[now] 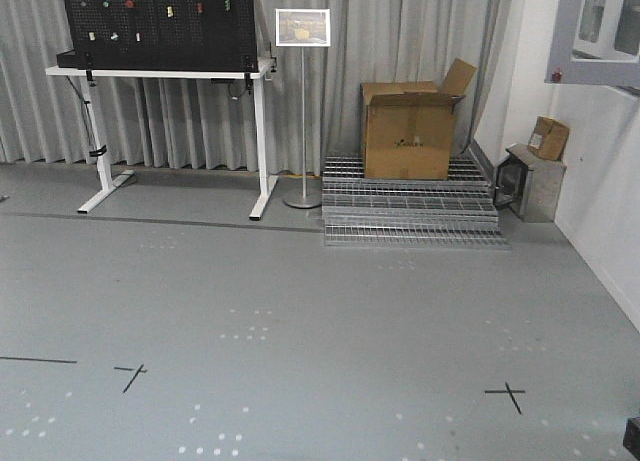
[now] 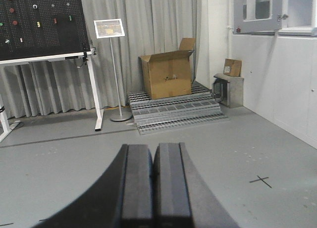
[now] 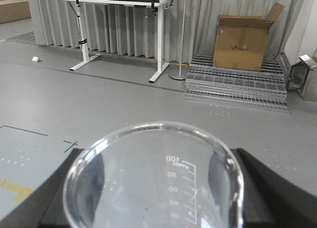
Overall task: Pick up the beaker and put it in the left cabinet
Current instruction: 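Drive the base toward the open white cabinet and turn to face it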
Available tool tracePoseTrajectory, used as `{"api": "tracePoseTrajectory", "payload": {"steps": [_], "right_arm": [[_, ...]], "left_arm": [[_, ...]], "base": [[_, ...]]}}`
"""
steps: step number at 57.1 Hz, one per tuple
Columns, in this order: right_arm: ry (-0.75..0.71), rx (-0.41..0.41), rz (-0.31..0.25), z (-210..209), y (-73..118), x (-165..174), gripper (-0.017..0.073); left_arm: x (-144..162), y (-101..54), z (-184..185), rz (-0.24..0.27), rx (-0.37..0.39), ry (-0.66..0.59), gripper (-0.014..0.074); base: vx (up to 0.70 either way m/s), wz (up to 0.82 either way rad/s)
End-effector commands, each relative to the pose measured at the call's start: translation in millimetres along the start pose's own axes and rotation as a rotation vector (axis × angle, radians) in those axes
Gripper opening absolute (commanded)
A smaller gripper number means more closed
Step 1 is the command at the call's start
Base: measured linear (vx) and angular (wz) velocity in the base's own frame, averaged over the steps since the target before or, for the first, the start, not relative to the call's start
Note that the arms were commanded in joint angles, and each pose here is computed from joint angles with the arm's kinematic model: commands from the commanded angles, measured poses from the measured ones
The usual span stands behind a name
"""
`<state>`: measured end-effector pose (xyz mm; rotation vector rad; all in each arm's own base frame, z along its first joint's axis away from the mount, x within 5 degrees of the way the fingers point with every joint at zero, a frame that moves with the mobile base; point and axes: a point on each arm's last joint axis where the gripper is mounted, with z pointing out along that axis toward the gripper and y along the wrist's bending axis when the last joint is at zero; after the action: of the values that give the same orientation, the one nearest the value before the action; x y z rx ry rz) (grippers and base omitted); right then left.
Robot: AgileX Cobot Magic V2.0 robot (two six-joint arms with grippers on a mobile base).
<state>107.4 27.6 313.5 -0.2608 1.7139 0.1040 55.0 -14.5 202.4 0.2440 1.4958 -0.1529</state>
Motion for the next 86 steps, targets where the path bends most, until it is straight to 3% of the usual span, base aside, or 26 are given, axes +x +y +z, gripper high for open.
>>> {"api": "tracePoseTrajectory", "payload": {"steps": [1,86], "right_arm": [[-0.083,-0.029,-0.017,-1.3,2.2,-14.5,-0.0004],[-0.083,-0.029,-0.017,-1.3,2.2,-14.5,-0.0004]], "left_arm": [[-3.1,0.3,-1.3,-0.012,-0.004,-0.085,0.0001],[-3.1,0.3,-1.3,-0.012,-0.004,-0.085,0.0001]], "base": [[0.60,0.04],[0.62,-0.03]]}}
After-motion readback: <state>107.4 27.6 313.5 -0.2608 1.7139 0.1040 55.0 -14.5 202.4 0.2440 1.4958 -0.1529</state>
